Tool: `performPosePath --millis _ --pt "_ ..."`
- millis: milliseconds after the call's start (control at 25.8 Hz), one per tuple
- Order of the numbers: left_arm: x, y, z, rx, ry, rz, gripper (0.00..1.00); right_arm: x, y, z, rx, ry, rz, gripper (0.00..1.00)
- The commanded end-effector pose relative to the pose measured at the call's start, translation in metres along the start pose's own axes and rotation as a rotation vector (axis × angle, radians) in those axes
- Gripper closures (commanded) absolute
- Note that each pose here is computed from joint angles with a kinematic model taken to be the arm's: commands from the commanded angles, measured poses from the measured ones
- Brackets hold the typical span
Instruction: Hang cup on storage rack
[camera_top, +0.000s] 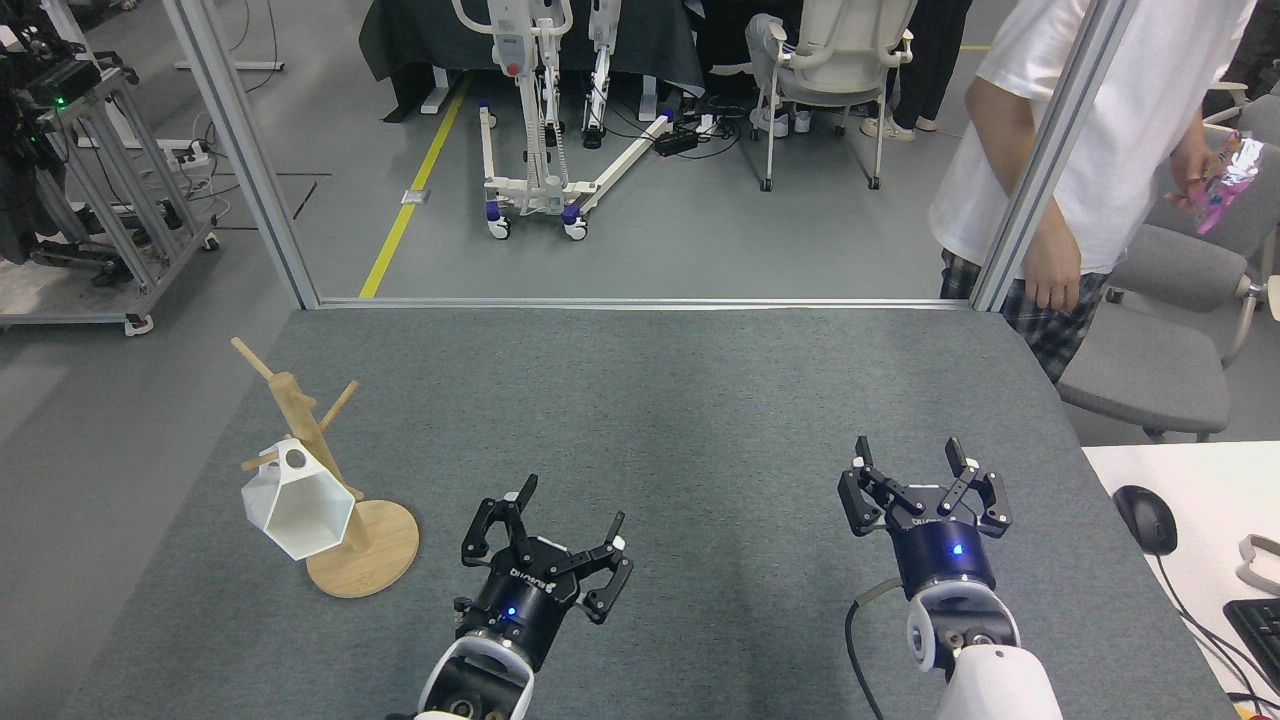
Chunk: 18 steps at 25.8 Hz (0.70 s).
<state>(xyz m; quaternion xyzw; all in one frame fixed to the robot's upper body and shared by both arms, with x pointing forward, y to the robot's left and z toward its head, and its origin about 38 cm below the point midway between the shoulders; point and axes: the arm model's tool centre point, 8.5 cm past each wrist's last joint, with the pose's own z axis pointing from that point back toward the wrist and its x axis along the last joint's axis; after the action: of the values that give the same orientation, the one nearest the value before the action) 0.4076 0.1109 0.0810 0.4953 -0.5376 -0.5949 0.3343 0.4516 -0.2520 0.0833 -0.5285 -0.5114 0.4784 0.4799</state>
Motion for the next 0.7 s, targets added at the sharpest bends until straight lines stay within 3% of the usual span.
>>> performPosePath --millis 0,233,659 --pt "0.0 0.004 -0.017 0.009 0.096 -0.02 0.02 0.014 -0.022 -0.001 -0.06 -0.001 0.007 0.01" --pt "-0.008 0.001 -0.019 0.0 0.153 0.15 0.02 0.016 -0.012 0.011 0.008 -0.006 0.005 0.01" --pt "-0.025 0.031 -0.021 0.093 0.17 0.155 0.01 0.008 -0.006 0.011 0.022 0.018 0.001 0.01"
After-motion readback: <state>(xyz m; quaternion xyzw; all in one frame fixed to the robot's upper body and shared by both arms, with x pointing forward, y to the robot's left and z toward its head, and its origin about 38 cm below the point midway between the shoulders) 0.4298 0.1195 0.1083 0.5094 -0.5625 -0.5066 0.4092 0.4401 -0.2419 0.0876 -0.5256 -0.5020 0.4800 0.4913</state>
